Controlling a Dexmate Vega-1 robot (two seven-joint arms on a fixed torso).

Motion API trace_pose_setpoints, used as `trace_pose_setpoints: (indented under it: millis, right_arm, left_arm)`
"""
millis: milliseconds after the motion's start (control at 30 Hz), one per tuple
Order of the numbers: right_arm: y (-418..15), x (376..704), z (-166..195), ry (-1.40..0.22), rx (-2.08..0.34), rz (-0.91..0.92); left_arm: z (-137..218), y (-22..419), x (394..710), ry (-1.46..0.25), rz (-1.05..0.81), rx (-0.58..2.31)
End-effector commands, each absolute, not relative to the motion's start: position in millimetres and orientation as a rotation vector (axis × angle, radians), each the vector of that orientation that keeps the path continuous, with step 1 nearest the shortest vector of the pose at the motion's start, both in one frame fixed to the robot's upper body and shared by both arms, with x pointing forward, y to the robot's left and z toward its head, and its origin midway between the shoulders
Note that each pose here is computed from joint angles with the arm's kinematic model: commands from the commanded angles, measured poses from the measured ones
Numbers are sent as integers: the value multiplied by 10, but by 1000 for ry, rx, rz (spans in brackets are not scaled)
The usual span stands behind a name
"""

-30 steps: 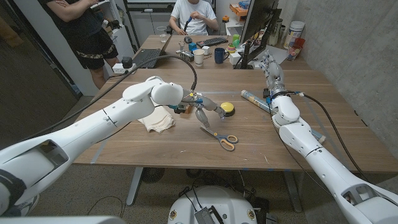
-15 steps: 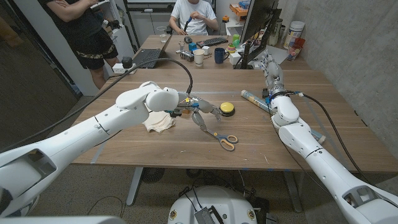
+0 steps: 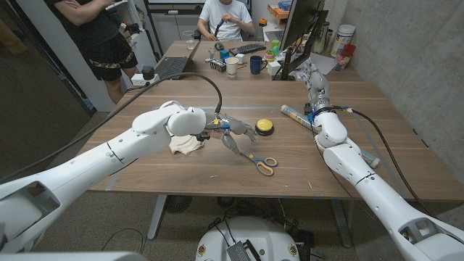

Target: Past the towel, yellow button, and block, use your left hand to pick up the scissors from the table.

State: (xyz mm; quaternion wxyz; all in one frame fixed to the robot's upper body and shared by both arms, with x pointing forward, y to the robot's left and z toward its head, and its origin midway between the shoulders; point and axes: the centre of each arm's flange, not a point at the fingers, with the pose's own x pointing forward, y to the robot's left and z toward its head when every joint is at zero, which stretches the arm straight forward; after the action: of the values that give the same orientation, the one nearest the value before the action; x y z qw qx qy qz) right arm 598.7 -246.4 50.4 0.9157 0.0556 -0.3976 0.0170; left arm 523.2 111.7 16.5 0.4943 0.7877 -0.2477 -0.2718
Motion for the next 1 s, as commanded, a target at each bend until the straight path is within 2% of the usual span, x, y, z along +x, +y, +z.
trace_pose_setpoints:
  millis: [33,1000]
  right_arm:
    - [-2475,5977,478,-825,123,34]
    - [-2538,6010,406,-834,141,46]
  left_arm:
    - [-15,1073,5271,-617,-623,1965]
    - [-162,927,5288,-607,-650,1933]
